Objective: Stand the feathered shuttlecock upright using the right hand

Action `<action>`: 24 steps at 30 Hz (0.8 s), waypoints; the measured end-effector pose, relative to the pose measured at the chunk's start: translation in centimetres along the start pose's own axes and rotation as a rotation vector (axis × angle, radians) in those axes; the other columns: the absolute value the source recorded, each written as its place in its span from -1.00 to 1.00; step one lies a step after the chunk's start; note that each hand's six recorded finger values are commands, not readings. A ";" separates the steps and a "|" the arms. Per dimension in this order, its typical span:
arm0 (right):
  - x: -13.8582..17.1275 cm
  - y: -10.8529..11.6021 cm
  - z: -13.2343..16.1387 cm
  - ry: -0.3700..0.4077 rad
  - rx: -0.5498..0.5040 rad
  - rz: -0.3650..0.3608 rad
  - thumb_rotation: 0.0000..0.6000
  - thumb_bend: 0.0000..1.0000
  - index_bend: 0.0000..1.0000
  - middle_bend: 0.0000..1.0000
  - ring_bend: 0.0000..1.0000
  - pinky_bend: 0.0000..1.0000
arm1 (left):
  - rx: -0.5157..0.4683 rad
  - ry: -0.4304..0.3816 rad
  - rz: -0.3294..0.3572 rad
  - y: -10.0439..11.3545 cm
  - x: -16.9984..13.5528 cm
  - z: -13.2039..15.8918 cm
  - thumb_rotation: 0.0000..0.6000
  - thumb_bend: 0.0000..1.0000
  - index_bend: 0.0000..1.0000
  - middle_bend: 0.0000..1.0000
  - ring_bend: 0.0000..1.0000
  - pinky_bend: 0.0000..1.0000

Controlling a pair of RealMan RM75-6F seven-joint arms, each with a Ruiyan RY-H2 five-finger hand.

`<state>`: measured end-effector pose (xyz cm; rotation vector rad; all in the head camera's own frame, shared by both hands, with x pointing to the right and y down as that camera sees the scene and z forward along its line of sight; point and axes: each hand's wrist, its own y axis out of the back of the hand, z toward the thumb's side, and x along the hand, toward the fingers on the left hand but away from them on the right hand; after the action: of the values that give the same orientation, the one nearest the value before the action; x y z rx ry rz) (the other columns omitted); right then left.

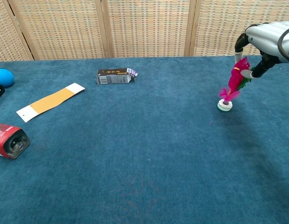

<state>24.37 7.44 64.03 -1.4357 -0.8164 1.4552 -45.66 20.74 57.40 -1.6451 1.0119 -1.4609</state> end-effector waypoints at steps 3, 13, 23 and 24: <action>0.0 0.0 0.0 0.003 0.011 -0.006 1.00 -0.40 -0.62 -1.00 -1.00 -1.00 | -0.002 0.000 0.000 0.0 0.0 0.0 1.00 -0.81 -1.00 -1.00 -1.00 -1.00; 0.3 1.8 -1.3 -0.012 0.039 -0.083 1.00 -0.41 -0.95 -1.00 -1.00 -1.00 | -0.006 0.002 0.012 0.2 0.0 -0.1 1.00 -0.81 -1.00 -1.00 -1.00 -1.00; 3.7 3.8 -5.3 -0.025 -0.094 -0.158 1.00 -0.45 -0.97 -1.00 -1.00 -1.00 | -0.012 0.011 0.012 0.3 0.1 -0.5 1.00 -0.81 -1.00 -1.00 -1.00 -1.00; 4.7 3.8 -6.0 -0.019 -0.111 -0.162 1.00 -0.45 -0.97 -1.00 -1.00 -1.00 | -0.011 0.014 0.010 0.2 0.1 -0.5 1.00 -0.81 -1.00 -1.00 -1.00 -1.00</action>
<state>30.10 9.50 58.16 -1.4045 -1.0156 1.3198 -46.21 20.56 57.31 -1.6373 1.0356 -1.4644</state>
